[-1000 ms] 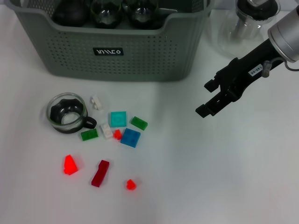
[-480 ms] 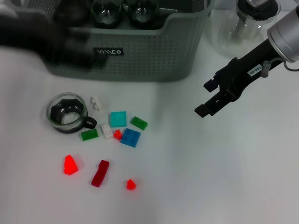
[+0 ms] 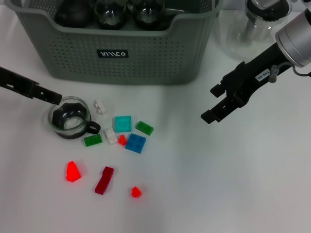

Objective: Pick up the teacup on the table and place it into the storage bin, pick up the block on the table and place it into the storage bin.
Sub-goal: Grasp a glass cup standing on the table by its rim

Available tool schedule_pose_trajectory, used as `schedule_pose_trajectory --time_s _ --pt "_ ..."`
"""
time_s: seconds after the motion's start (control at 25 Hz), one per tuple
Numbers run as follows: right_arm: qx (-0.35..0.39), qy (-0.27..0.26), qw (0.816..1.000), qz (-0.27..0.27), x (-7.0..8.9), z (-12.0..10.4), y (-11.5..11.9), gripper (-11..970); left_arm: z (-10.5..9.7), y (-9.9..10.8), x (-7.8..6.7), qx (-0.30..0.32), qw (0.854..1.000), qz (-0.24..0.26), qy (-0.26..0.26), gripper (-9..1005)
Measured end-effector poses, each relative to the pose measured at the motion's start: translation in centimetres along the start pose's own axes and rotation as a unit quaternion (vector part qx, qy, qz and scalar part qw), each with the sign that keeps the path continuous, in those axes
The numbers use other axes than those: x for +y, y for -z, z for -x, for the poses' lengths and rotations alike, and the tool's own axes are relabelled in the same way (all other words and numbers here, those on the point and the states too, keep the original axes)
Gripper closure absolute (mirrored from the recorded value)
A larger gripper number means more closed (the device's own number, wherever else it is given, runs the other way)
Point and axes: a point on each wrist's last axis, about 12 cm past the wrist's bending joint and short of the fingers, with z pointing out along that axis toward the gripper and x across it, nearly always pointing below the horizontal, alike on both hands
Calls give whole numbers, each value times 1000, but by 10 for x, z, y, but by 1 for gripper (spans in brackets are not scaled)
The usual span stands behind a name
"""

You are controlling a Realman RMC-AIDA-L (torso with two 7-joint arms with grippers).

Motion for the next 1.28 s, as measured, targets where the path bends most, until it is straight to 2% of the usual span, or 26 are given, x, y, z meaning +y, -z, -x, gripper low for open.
schedule_pose_trajectory --time_s 0.32,0.68,0.96,1.16,1.28 --pt "1 -4 1000 2 -1 -5 -3 12 15 -38 -5 58 998 27 11 135" --pt "10 -7 1000 -1 -3 -8 -5 12 14 -60 0 77 996 43 17 136" --pt "10 -7 1000 -1 -3 -8 -5 13 13 -75 -5 83 995 47 12 137" --pt "10 -7 1000 -1 -3 -8 -5 13 9 -84 -7 98 994 55 13 305" --pt "10 -7 1000 -2 -3 -8 -5 13 8 -85 -8 97 994 59 11 362"
